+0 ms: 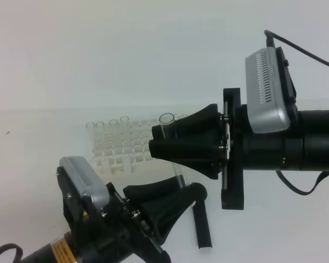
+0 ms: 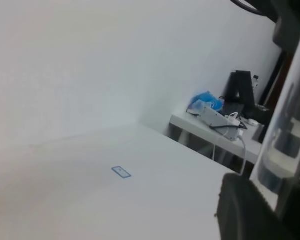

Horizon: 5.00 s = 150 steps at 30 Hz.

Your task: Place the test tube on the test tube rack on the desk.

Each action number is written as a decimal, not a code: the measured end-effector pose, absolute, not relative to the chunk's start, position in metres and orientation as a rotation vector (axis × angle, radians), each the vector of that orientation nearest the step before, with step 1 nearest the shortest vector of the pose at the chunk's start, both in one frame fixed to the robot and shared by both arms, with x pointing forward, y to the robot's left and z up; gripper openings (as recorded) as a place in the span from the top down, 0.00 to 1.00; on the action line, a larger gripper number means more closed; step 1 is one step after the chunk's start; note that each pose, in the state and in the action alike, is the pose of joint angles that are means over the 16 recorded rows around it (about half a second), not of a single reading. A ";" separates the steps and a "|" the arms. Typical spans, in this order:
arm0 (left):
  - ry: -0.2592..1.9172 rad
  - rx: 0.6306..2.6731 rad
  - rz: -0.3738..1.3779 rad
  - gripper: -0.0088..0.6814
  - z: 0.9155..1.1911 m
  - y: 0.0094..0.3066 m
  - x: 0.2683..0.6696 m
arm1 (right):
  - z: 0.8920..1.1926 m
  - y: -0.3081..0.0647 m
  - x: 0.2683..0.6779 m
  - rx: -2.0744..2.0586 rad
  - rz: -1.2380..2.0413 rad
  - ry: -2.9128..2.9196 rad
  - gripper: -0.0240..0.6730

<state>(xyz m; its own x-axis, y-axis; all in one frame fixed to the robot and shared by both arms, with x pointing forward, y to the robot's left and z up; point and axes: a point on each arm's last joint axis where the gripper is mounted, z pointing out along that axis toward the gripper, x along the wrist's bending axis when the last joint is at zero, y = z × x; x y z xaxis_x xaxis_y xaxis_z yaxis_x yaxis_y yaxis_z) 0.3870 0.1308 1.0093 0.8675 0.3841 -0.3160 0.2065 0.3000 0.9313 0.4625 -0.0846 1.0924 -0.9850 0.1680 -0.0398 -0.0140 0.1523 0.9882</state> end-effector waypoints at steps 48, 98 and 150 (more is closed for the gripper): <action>0.778 1.002 0.211 0.90 1.035 0.194 0.355 | 1.115 -0.146 0.416 0.310 1.601 2.031 0.79; 0.397 1.793 0.683 0.99 1.058 0.173 0.366 | 1.085 -0.156 0.389 0.360 1.669 2.130 0.79; 0.078 1.638 1.620 0.99 1.037 0.266 0.285 | 1.085 -0.154 0.387 0.298 1.677 2.133 0.79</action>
<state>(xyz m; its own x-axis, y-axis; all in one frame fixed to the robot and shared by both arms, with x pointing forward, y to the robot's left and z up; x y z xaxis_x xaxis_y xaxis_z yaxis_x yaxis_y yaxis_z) 0.2847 0.2660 1.0375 0.1736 0.5619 0.8088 -0.4811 -0.6682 0.5675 0.3874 -0.1542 1.0850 -0.8935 0.4096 -0.1843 -0.0824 0.2539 0.9637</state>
